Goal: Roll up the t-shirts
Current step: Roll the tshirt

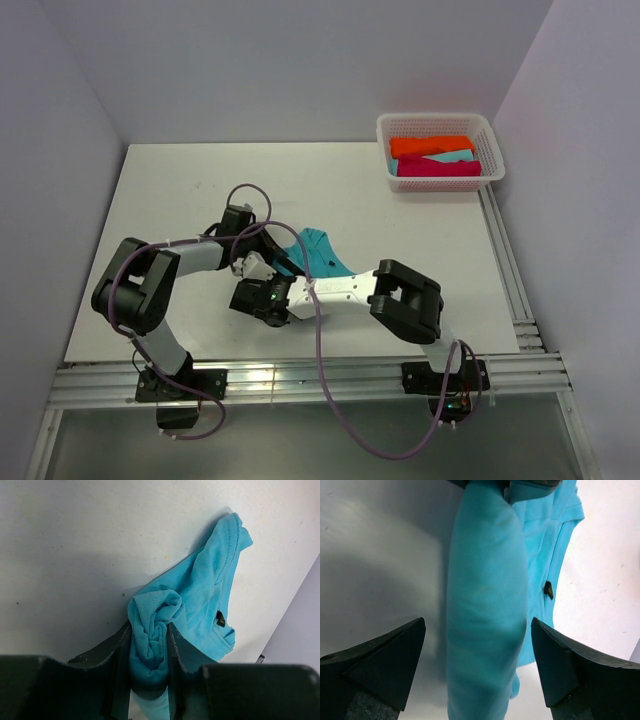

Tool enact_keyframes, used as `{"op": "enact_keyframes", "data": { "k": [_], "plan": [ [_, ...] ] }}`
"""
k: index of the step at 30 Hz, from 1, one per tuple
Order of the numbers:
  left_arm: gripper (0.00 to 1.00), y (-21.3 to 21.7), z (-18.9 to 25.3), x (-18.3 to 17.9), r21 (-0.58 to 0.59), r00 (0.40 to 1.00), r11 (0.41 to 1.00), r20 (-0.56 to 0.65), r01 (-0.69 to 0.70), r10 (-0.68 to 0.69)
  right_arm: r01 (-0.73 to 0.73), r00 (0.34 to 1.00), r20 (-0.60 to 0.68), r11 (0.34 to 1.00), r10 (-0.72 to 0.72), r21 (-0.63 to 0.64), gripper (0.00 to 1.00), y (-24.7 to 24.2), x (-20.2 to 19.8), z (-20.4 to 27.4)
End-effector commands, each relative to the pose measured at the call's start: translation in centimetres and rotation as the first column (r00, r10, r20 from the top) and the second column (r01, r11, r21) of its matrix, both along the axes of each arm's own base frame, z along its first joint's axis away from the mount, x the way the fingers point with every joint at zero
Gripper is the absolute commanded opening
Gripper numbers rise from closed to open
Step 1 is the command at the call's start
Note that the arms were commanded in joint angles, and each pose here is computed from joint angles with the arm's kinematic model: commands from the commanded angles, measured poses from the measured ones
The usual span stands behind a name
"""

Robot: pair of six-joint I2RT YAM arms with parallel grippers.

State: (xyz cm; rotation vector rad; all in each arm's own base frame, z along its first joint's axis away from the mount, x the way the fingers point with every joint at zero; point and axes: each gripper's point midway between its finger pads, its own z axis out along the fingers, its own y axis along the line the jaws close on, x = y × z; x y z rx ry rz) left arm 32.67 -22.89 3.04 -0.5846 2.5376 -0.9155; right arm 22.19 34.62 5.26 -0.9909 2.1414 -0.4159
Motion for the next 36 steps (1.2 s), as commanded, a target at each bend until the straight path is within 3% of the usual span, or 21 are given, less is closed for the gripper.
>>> {"op": "enact_keyframes", "data": {
  "k": [1, 5, 10, 16, 18, 19, 22, 25, 26, 28, 30, 31, 32, 36],
  "plan": [
    [0.08, -0.6, 0.1, -0.8, -0.027, 0.999, 0.999, -0.032, 0.027, -0.028, 0.049, 0.995, 0.09, 0.998, -0.045, -0.041, 0.93, -0.2, 0.9, 0.5],
    [0.08, -0.6, 0.1, -1.0, -0.029, 0.999, 0.999, -0.036, 0.028, -0.029, 0.045, 0.993, 0.112, 0.998, -0.04, -0.045, 0.85, -0.2, 1.1, 0.2],
    [0.08, -0.6, -0.2, -1.3, -0.039, 0.999, 0.999, -0.049, 0.021, -0.023, 0.036, 0.989, 0.142, 0.997, -0.027, -0.061, 0.84, 0.3, 1.1, 0.1],
    [0.08, -0.8, -0.1, -1.4, -0.061, 0.998, 0.998, -0.055, 0.013, -0.017, 0.059, 0.985, 0.168, 0.991, -0.039, -0.117, 0.62, -0.2, 1.3, -0.8],
    [0.08, -0.7, -0.2, -1.5, -0.069, 0.998, 0.998, -0.064, 0.002, -0.007, 0.063, 0.986, 0.16, 0.992, -0.044, -0.114, 0.46, -0.7, 1.1, -1.1],
    [0.08, -0.7, -0.2, -1.5, -0.07, 0.998, 0.998, -0.065, 0.001, -0.006, 0.07, 0.987, 0.149, 0.992, -0.053, -0.106, 0.29, -0.9, 0.8, -1.5],
    [0.09, -0.5, 0.0, -1.4, -0.072, 0.998, 0.997, -0.063, -0.008, 0.004, 0.077, 0.992, 0.099, 0.996, -0.071, -0.051, 0.0, -1.2, 0.2, -1.9],
    [0.12, -0.4, 0.3, -1.4, -0.073, 0.999, 0.997, -0.051, -0.009, 0.005, 0.086, 0.995, 0.038, 0.995, -0.088, 0.048, 0.0, -1.3, 0.1, -1.7],
    [0.17, -0.3, 0.6, -1.3, -0.073, 0.999, 0.997, -0.038, -0.01, 0.007, 0.066, 0.998, -0.021, 0.987, -0.064, 0.145, 0.0, -0.1, -0.4, -0.9],
    [0.27, -0.1, 1.2, -1.3, -0.074, 1.0, 0.997, -0.019, -0.012, 0.011, 0.094, 0.994, -0.074, 0.975, -0.081, 0.202, 0.0, -0.9, 0.0, -1.0],
    [0.35, 0.1, 1.5, -1.2, -0.078, 1.0, 0.997, 0.001, -0.015, 0.015, 0.093, 0.989, -0.14, 0.938, -0.048, 0.335, 0.0, 0.2, -0.1, 0.2],
    [0.44, 0.3, 1.7, -1.4, -0.083, 1.0, 0.996, 0.008, -0.017, 0.018, 0.105, 0.983, -0.177, 0.929, -0.044, 0.354, 0.0, -0.6, -0.5, -0.4],
    [0.48, 0.5, 2.1, -1.1, -0.095, 0.999, 0.995, 0.027, -0.021, 0.024, 0.108, 0.973, -0.232, 0.873, 0.006, 0.476, 0.0, 0.6, -0.3, 0.9],
    [0.69, 1.0, 3.5, -1.0, -0.13, 0.996, 0.991, 0.081, -0.011, 0.022, 0.196, 0.929, -0.364, 0.736, 0.072, 0.648, 0.0, -1.1, -0.2, 0.6]
  ]
}}
